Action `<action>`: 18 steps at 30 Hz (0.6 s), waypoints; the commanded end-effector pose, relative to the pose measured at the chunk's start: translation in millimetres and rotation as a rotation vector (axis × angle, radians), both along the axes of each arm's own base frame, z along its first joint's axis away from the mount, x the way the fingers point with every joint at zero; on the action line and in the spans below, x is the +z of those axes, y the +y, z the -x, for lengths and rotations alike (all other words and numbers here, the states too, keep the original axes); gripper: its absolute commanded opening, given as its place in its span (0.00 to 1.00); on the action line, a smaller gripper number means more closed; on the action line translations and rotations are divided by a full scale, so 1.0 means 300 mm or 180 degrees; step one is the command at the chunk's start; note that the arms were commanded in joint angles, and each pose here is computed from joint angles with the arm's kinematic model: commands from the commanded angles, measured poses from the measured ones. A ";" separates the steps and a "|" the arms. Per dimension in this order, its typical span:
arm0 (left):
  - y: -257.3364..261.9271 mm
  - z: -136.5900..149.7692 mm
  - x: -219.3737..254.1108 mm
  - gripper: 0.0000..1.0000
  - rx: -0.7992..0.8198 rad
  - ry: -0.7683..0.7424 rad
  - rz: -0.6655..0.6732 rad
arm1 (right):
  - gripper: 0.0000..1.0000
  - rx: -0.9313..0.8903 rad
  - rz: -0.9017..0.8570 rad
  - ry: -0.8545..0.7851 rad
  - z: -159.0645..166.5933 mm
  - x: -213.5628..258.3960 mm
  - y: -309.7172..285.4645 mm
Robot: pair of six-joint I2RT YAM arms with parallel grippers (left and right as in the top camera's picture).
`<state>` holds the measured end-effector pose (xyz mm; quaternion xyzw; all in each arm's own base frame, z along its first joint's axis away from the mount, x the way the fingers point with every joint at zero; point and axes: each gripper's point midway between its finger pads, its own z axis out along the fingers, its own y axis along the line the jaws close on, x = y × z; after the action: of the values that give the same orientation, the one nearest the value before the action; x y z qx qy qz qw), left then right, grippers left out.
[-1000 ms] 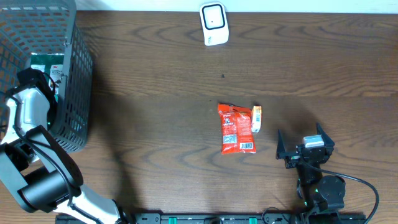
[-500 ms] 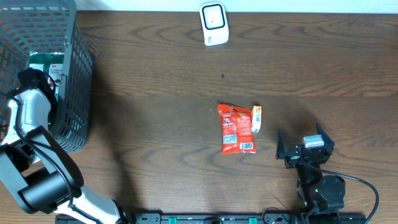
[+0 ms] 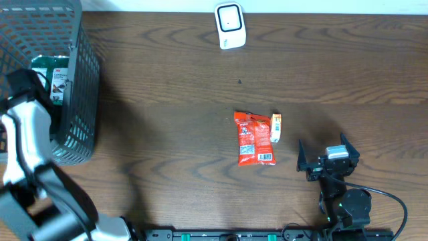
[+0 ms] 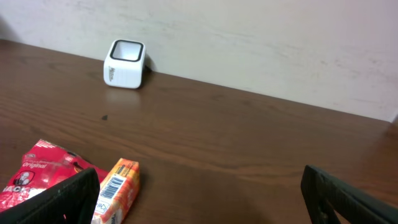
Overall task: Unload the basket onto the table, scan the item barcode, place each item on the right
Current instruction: 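Grasp the pale green wipes pack in the basket with the left gripper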
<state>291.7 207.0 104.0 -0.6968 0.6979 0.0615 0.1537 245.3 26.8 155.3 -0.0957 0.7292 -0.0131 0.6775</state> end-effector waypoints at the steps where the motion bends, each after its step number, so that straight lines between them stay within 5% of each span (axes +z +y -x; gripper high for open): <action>1: 0.019 -0.018 0.231 0.07 -0.0029 -0.0585 -0.0392 | 0.99 0.0028 0.0035 -0.0002 0.001 -0.002 0.005; 6: 0.008 0.002 0.410 0.13 -0.0024 -0.1065 -0.0673 | 0.99 0.0028 0.0035 -0.0002 0.001 -0.002 0.005; 8: 0.001 0.012 0.439 0.45 -0.0026 -0.1134 -0.0713 | 0.99 0.0027 0.0035 -0.0002 0.001 -0.002 0.005; 11: -0.003 0.020 0.429 0.72 -0.0026 -0.1094 -0.0690 | 0.99 0.0027 0.0035 -0.0002 0.001 -0.002 0.005; 18: 0.002 0.009 0.246 0.82 -0.0034 -0.0599 -0.0397 | 0.99 0.0028 0.0035 -0.0002 0.001 -0.002 0.005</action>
<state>288.8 205.3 207.0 -0.6806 0.6651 0.0200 0.3068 245.3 26.8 155.2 -0.0958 0.7293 -0.0133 0.6773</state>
